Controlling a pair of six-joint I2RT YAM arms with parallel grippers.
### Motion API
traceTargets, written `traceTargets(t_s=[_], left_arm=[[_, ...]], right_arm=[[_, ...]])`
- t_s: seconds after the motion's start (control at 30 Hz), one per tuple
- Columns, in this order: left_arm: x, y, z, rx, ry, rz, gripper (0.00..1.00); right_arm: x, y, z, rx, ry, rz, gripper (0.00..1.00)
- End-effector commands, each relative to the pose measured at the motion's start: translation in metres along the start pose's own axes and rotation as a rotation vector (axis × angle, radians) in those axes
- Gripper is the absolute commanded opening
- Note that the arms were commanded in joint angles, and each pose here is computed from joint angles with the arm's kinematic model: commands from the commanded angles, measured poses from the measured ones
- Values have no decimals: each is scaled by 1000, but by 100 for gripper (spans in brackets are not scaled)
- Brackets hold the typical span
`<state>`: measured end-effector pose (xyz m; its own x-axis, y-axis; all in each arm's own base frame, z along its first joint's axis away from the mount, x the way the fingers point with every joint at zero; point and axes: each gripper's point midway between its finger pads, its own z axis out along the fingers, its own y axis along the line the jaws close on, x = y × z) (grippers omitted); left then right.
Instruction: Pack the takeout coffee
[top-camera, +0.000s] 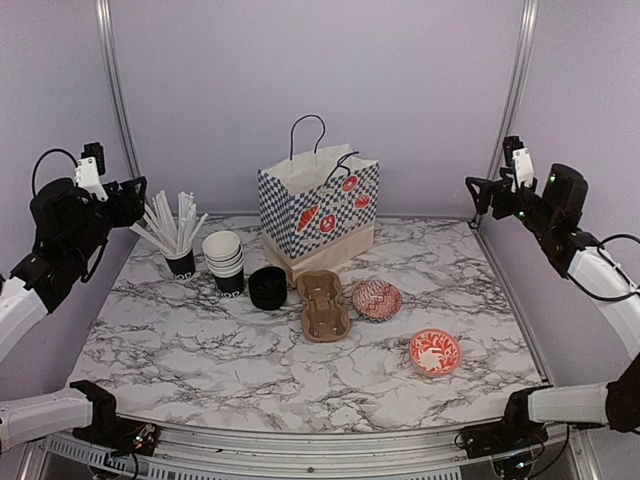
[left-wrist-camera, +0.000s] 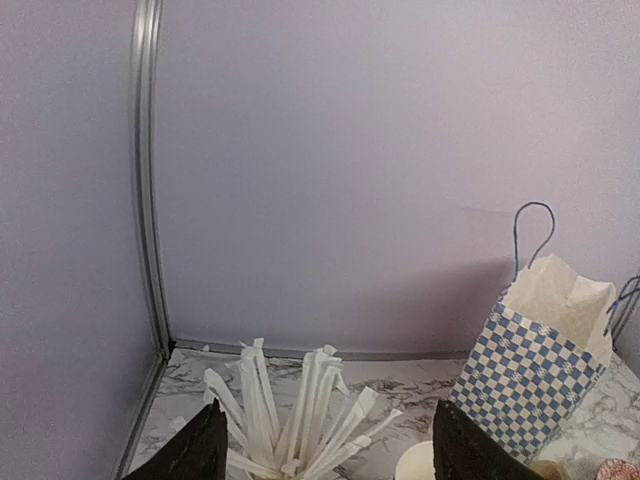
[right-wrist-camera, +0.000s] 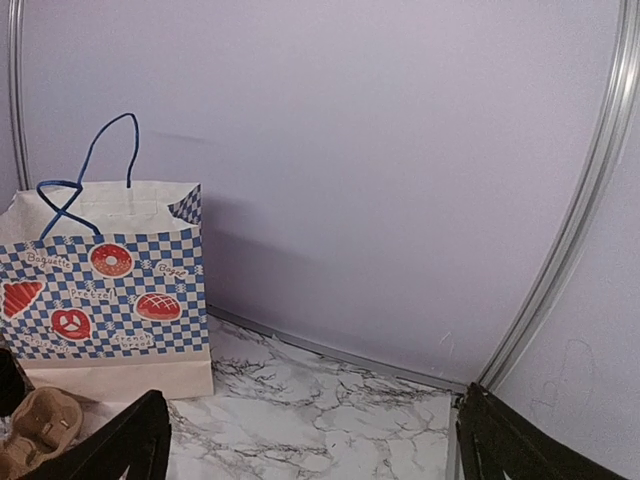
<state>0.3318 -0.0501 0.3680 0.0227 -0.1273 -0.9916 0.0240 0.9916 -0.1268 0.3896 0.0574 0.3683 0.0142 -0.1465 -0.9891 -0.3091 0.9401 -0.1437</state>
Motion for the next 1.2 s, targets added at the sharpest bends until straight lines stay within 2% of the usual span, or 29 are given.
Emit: traceTargets(t_s=[0.0, 0.07, 0.17, 0.23, 0.33, 0.57, 0.7, 0.8, 1.0, 1.17], left_arm=[[24, -54, -18, 294, 245, 10, 67], [18, -70, -21, 351, 287, 7, 62], [8, -90, -17, 390, 348, 24, 54], [11, -100, -9, 388, 402, 51, 51], [27, -119, 6, 391, 502, 100, 49], [77, -164, 35, 418, 707, 181, 41], [108, -185, 44, 432, 810, 243, 43], [136, -187, 52, 378, 888, 296, 45], [171, -167, 63, 236, 973, 359, 43], [188, -168, 65, 221, 1020, 355, 42]], right_arm=[[25, 9, -11, -36, 140, 58, 98], [30, 22, -13, -114, 153, 45, 98], [38, 55, -18, -321, 179, -20, 99], [40, 67, -19, -392, 191, -48, 95], [37, 81, -20, -466, 201, -110, 85], [57, 98, -26, -557, 218, -117, 69], [85, 100, -29, -554, 261, -135, 61], [103, 100, -30, -551, 286, -151, 56], [115, 106, -36, -570, 285, -156, 55], [121, 108, -37, -576, 287, -170, 55]])
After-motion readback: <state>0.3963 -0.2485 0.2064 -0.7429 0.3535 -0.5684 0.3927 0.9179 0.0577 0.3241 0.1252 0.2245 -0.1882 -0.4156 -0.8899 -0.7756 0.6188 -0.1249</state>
